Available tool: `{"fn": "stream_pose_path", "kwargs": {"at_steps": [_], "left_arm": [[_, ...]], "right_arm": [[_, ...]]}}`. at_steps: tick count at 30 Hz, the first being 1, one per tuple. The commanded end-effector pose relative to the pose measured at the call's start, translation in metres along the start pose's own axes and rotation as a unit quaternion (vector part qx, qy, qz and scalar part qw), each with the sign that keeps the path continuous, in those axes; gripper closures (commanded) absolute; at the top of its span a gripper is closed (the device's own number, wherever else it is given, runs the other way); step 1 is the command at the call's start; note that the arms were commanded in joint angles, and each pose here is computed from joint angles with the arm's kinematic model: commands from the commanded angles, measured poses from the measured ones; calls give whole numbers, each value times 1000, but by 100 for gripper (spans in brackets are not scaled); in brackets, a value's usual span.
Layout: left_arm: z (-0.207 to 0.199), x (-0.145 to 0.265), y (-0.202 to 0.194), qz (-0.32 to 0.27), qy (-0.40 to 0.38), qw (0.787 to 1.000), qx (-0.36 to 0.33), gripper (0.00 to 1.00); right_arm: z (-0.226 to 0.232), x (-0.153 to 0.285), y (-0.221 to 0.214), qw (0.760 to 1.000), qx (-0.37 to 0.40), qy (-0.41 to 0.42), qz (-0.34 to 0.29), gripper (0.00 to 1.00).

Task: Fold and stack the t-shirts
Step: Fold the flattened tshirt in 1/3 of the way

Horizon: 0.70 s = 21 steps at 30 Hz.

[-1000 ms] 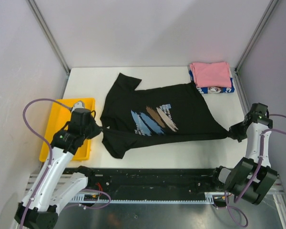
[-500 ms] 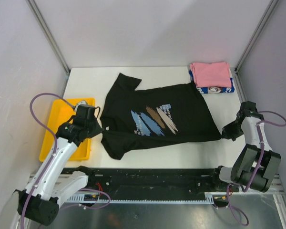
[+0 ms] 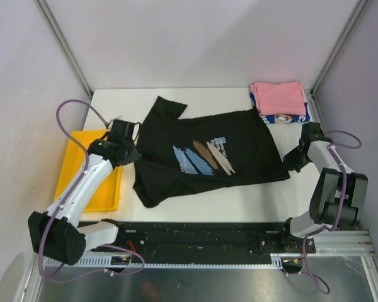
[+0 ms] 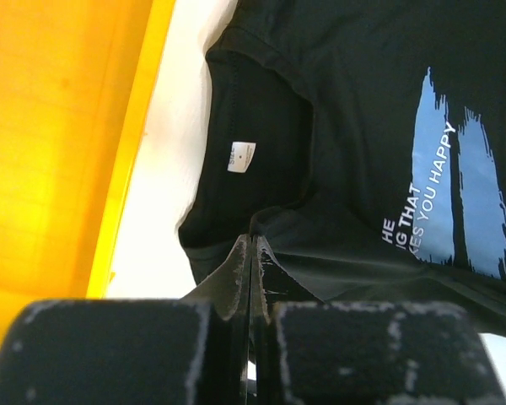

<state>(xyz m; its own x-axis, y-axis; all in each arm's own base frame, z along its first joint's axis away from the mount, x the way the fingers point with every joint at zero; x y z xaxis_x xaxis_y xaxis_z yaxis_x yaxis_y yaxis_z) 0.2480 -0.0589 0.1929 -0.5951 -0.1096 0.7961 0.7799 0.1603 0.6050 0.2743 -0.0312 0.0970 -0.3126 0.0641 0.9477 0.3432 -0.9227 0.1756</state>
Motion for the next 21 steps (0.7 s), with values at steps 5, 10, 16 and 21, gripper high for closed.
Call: {"fn": "stream_pose_path", "kwargs": {"at_steps": [5,10,16,21], "left_arm": [[-8,-12,37,-38,-5,999,-11,100],[-7,-14,45,-42,-6,999,-13,100],[-9,-15,53,-46,-16,999,-16,100],[-12,-22,56,-40,-21,999,-20,100]], "right_arm": [[27,-15,17,999,2,20,-25,100],[27,-19,23,999,-1,23,-28,100],[41,-11,27,998,-4,59,-29,100],[51,-7,32,996,-3,77,-33,100]]}}
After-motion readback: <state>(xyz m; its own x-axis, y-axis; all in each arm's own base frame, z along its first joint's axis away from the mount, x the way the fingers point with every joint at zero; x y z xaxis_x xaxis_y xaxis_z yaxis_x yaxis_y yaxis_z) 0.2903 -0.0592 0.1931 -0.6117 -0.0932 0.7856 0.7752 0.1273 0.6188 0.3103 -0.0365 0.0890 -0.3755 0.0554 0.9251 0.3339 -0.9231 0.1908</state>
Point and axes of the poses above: each gripper's point midway between its finger pads, its own x axis back along the fingers, its own z axis along the line the jaws close on, y = z × x, the point moved 4 cm from there along x, back along the fingers, and after that the axes turned 13 degrees about -x, right-handed, at the moved point
